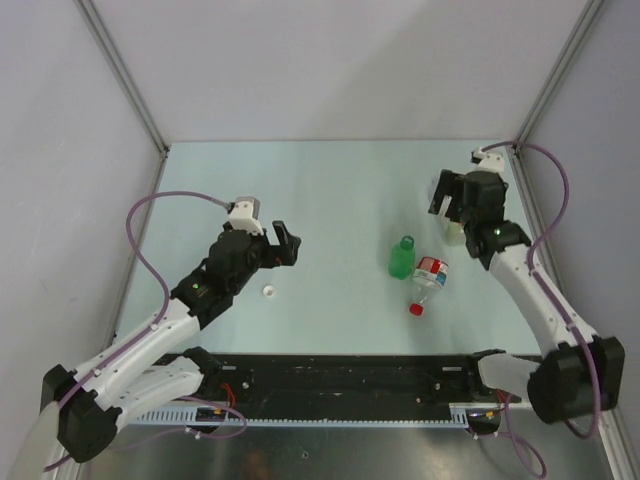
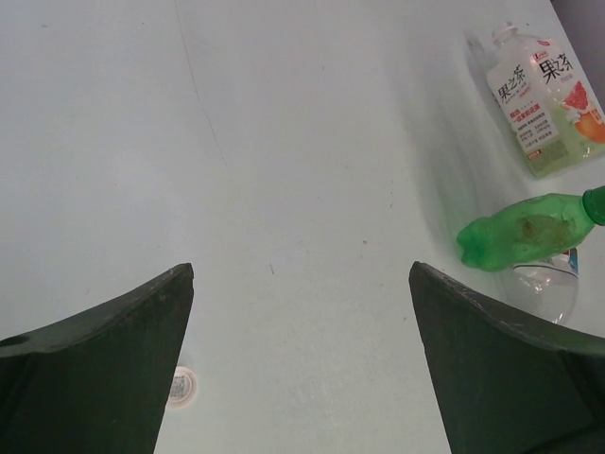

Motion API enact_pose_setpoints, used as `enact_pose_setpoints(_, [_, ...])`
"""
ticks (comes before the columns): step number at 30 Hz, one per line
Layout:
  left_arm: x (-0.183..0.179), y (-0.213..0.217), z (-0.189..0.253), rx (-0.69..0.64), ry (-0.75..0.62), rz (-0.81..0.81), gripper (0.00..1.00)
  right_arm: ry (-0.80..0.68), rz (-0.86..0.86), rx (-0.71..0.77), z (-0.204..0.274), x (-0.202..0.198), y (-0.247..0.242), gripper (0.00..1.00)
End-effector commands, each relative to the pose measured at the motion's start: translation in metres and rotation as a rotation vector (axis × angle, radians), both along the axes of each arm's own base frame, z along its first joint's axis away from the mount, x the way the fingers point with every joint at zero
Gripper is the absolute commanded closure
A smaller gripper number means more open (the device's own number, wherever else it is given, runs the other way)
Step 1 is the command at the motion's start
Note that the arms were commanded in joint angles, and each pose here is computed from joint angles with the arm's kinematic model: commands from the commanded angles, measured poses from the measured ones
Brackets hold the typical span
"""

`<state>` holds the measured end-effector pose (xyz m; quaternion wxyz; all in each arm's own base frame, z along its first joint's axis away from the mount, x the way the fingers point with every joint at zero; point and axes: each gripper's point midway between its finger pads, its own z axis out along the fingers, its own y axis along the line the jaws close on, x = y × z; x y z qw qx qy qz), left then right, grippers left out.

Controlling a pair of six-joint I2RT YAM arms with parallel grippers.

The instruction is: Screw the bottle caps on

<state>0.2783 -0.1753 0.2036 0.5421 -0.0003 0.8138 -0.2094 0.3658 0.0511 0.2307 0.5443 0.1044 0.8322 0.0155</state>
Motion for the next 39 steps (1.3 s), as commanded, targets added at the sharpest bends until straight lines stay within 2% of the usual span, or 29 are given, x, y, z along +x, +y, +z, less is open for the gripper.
enact_pose_setpoints(1, [0.007, 0.001, 0.027, -0.015, -0.059, -0.001, 0.01, 0.164, 0.103, -0.064, -0.033, 0.017, -0.023, 0.01])
enact_pose_setpoints(6, [0.008, 0.002, 0.028, -0.018, -0.055, -0.003, 0.00, 0.300, 0.103, -0.112, -0.071, 0.045, -0.060, 0.01])
enact_pose_setpoints(10, [0.006, 0.011, 0.019, -0.018, -0.014, 0.054, 0.00, 0.323, 0.128, -0.138, -0.075, 0.053, -0.066, 0.01])
enact_pose_setpoints(14, [0.002, 0.024, -0.005, -0.035, 0.084, 0.126, 0.01, 0.319, 0.106, -0.155, -0.074, 0.055, -0.072, 0.01])
enact_pose_setpoints(19, [-0.013, 0.061, -0.058, -0.028, 0.302, 0.272, 0.01, 0.326, 0.091, -0.155, -0.076, 0.054, -0.074, 0.01])
enact_pose_setpoints(23, [-0.027, 0.078, -0.099, -0.059, 0.447, 0.319, 0.10, 0.320, 0.086, -0.144, -0.073, 0.053, -0.073, 0.01])
enact_pose_setpoints(29, [-0.036, 0.075, -0.133, -0.020, 0.579, 0.292, 0.25, 0.323, 0.052, -0.146, -0.071, 0.050, -0.078, 0.01])
enact_pose_setpoints(36, [-0.032, 0.070, -0.156, 0.028, 0.664, 0.279, 0.40, 0.313, 0.026, -0.115, -0.066, 0.046, -0.078, 0.01])
enact_pose_setpoints(39, [-0.030, 0.068, -0.164, 0.037, 0.684, 0.272, 0.42, 0.311, 0.022, -0.103, -0.065, 0.043, -0.077, 0.01])
